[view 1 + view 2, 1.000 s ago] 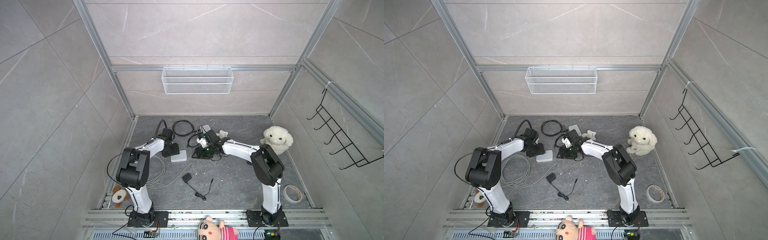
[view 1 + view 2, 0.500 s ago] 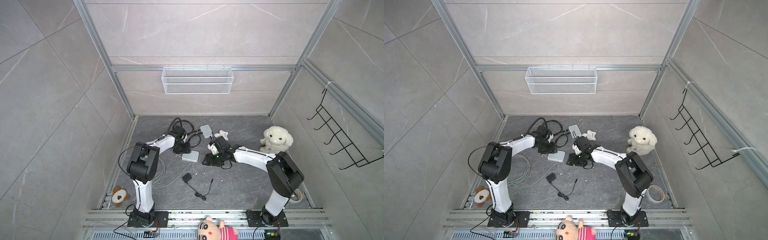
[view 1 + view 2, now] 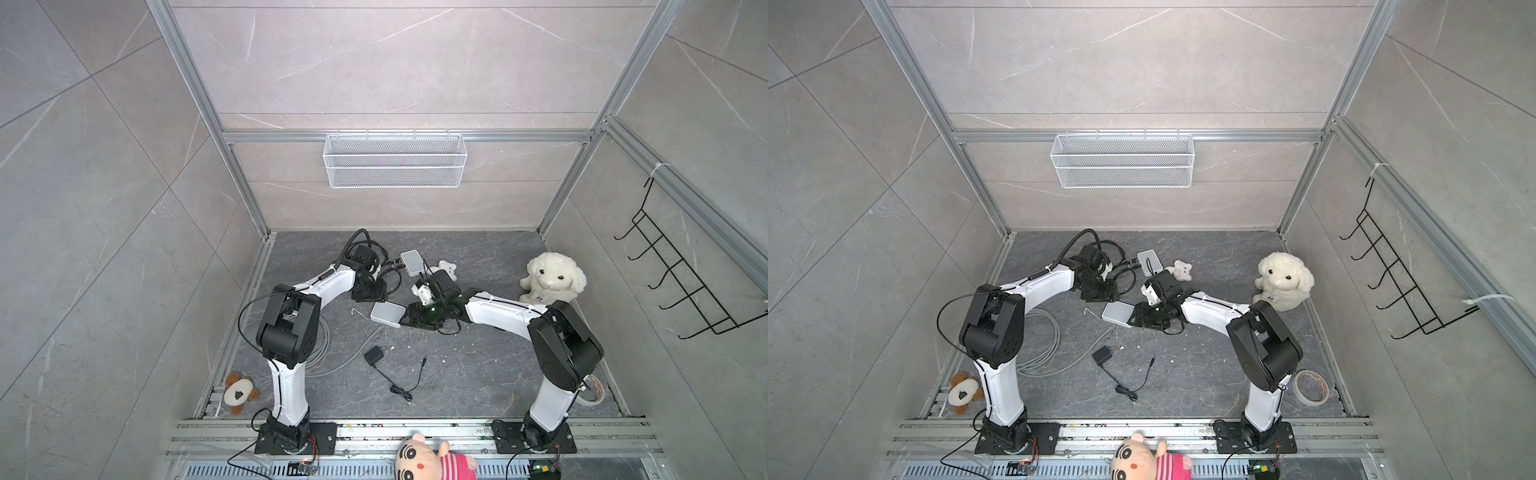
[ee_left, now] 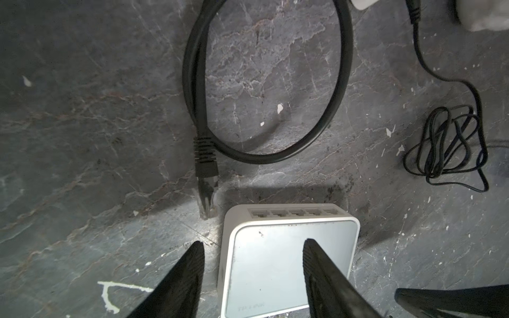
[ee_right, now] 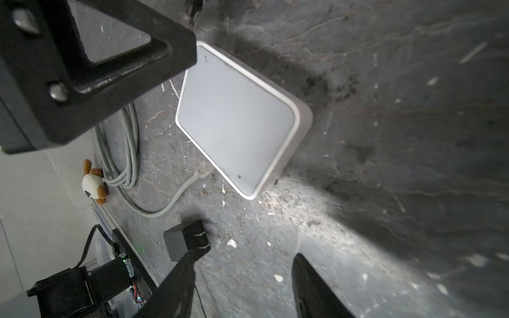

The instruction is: Insert the plug into the switch port

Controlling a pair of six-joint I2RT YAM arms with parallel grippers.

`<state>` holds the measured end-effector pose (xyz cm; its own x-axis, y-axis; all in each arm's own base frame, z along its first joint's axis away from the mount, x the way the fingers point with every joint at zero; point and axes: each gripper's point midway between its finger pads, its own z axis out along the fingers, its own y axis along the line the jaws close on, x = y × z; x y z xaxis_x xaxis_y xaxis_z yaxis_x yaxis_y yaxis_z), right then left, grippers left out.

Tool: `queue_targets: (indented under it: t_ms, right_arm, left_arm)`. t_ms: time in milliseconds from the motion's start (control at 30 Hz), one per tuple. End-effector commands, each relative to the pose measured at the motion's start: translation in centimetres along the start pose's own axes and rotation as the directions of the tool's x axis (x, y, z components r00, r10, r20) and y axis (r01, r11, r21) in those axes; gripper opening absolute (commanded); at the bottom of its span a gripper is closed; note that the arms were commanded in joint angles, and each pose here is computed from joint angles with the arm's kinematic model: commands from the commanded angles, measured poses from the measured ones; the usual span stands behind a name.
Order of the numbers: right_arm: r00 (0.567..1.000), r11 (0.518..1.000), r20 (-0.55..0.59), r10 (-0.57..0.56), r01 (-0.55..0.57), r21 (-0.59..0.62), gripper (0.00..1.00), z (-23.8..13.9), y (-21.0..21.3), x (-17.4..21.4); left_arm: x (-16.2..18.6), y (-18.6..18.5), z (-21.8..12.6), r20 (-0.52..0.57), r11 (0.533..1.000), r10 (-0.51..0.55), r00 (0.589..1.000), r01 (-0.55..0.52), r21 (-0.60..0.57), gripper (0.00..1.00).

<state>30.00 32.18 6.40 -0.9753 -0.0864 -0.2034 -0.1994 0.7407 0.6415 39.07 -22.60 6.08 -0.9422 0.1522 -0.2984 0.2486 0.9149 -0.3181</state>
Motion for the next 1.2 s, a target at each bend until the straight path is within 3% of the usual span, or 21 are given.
queue_targets:
  t_ms: [0, 167, 500, 1167]
  right_arm:
    - [1.0, 0.997, -0.021, 0.013, -0.015, -0.082, 0.54, 1.6, 1.8, -0.2]
    - [0.998, 0.993, -0.026, 0.058, -0.06, -0.102, 0.52, 2.7, 1.7, -0.3]
    - [0.992, 0.985, -0.037, 0.117, -0.121, -0.126, 0.5, 3.8, 1.7, -0.5]
    - [0.994, 0.985, -0.028, 0.106, -0.108, -0.132, 0.49, 3.7, 2.1, -1.1]
  left_arm:
    - [-3.2, -2.6, -1.5, 0.096, 0.996, 0.002, 0.995, -0.011, 0.092, 0.59]
    - [-4.3, -3.4, -1.0, 0.127, 0.994, 0.009, 0.992, -0.022, 0.104, 0.59]
    - [-3.3, -4.0, 0.1, 0.096, 0.988, 0.007, 0.995, -0.022, 0.152, 0.59]
    - [0.3, -2.2, 1.5, 0.018, 0.996, 0.003, 1.0, -0.004, 0.084, 0.58]
